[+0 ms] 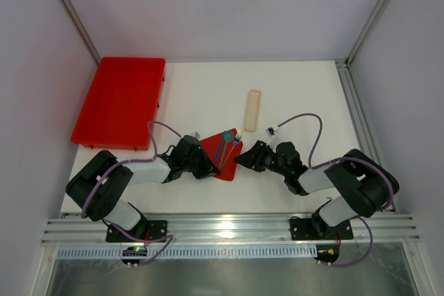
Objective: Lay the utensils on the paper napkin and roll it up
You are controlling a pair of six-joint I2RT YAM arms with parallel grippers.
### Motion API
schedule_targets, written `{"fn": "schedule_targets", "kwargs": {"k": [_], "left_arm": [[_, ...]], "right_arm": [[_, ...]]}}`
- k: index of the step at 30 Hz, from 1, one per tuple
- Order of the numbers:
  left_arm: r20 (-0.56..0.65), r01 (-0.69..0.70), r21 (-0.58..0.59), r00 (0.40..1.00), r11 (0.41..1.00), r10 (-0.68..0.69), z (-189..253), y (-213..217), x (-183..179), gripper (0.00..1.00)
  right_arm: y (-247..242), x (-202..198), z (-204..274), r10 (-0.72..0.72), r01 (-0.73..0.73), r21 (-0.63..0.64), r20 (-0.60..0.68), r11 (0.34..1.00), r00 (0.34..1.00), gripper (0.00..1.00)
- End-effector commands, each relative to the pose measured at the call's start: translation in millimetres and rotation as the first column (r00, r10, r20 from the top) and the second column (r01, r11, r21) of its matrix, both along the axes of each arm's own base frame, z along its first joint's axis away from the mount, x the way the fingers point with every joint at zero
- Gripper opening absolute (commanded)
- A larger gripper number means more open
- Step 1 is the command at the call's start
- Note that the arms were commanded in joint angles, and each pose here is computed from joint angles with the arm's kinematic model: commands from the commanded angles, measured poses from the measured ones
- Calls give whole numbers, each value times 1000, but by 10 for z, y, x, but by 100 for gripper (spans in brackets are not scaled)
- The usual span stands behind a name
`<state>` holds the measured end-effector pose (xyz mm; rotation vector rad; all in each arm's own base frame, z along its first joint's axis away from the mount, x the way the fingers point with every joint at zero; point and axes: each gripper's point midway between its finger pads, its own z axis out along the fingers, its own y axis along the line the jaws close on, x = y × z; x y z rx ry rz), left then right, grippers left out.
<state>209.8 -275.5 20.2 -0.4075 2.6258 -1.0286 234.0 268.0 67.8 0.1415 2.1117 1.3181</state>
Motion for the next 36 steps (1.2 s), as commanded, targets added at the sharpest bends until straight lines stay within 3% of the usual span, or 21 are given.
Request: {"fn": "schedule_targets", "kwargs": {"k": [1,9,14,23,33,36], "left_arm": [[42,3,-10,999,1000,-2,102,-27,53,0],[41,2,-11,999,1000,-2,95,-28,58,0],[41,1,-9,999,1000,-1,94,-19,51,0],[41,1,-9,999,1000,0,101,-18,46,0],[42,3,-13,999,1000,-3,106,-26,52,0],[41,3,-12,999,1000,-3,106,-20,45,0]], "right_arm": [[3,43,117,-4,2,33,70,999,998,43],[-37,15,71,-13,11,22,58,1000,998,43],[-75,-4,219,-34,24,94,106,995,994,43],[-26,27,249,-18,5,113,113,994,993,43],[-61,28,11,-22,21,30,37,999,999,38],[-127,52,-62,-50,51,-31,18,998,999,31]]}}
